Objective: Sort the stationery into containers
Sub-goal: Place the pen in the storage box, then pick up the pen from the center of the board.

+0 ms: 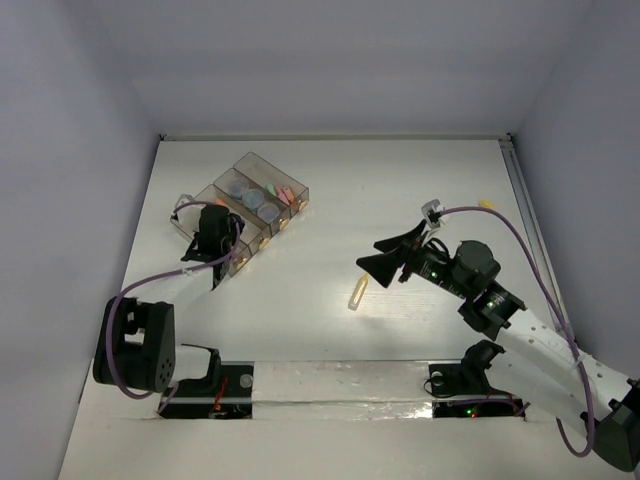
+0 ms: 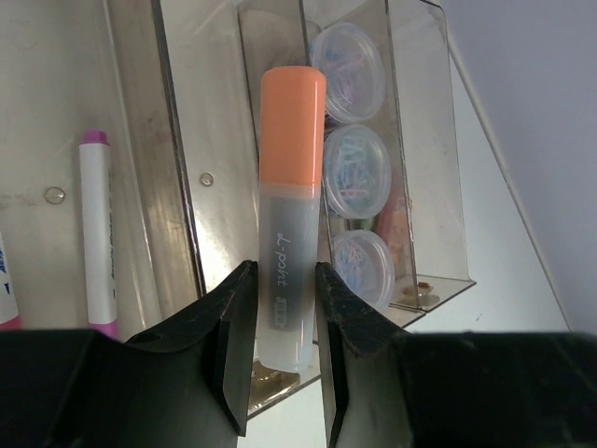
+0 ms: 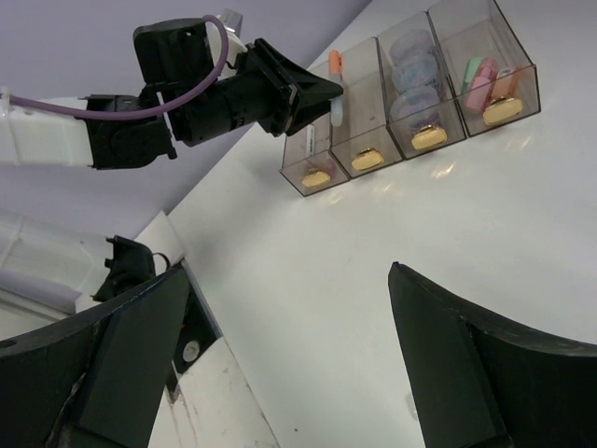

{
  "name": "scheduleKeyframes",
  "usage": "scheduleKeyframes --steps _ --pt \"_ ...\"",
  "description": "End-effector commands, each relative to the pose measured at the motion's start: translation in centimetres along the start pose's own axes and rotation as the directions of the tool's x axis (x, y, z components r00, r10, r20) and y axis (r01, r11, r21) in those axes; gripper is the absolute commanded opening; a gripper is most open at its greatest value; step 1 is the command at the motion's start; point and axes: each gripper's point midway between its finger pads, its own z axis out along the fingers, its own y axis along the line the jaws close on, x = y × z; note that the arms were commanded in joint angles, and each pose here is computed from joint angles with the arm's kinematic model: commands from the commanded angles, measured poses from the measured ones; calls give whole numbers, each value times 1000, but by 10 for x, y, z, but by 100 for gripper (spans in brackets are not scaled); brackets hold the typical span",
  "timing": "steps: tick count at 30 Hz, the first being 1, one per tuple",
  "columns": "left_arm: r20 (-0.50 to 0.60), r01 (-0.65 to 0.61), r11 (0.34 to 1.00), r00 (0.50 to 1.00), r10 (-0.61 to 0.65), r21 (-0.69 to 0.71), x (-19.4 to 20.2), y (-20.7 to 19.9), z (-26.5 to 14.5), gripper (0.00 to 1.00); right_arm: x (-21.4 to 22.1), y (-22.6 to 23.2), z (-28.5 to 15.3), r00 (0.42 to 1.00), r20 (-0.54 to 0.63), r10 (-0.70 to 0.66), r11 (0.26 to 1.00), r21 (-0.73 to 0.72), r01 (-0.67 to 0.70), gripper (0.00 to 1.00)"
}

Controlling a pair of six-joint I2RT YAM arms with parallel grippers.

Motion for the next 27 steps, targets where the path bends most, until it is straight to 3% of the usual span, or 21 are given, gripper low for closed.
scheduleKeyframes --steps 1,4,10,14,22,27 --pt "62 15 999 998 -18 41 -20 -20 4 16 -22 9 2 998 55 -42 999 -11 42 94" --pt "61 6 999 998 -8 40 -21 -21 6 23 -25 9 1 997 61 -47 999 -7 48 94" --pt "76 -4 997 997 -2 76 -28 -31 1 56 -25 5 1 997 66 -47 999 13 46 94" --pt "95 -13 993 995 2 118 -36 -41 -7 65 -25 3 2 997 65 -44 999 24 43 93" --pt "119 -148 941 986 117 304 -36 -92 -51 62 -36 -15 -1 993 97 -68 989 141 54 71" --pt "68 -279 837 957 281 471 24 -132 -102 61 -42 -43 6 993 50 -111 952 291 92 67"
